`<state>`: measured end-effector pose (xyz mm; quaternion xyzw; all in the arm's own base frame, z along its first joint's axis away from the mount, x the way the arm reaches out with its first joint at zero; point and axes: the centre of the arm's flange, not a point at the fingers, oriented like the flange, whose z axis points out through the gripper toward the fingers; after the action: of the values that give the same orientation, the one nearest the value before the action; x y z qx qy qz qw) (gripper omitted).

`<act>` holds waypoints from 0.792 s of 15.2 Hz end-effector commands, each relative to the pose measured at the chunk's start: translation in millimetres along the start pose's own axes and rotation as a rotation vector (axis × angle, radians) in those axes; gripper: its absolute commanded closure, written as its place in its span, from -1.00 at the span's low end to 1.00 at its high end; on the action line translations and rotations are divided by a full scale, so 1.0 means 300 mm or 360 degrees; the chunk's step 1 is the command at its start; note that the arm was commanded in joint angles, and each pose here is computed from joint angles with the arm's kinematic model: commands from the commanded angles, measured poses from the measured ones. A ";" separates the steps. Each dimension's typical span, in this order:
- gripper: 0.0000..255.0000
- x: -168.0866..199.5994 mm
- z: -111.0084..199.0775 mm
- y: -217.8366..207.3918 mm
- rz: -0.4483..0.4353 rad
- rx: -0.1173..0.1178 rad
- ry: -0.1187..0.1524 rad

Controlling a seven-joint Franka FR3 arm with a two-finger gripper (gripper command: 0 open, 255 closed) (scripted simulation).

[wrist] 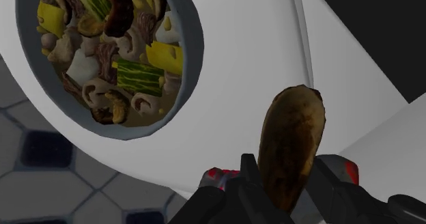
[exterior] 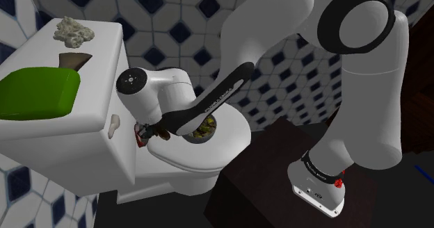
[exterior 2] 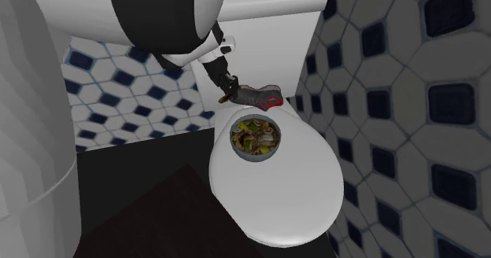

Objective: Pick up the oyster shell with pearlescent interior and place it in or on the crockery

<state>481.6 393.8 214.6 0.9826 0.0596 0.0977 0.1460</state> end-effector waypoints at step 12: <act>1.00 0.017 -0.180 0.097 0.0000 0.0000 -0.0001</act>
<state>479.9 387.9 273.3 0.9826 0.0597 0.0977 0.1460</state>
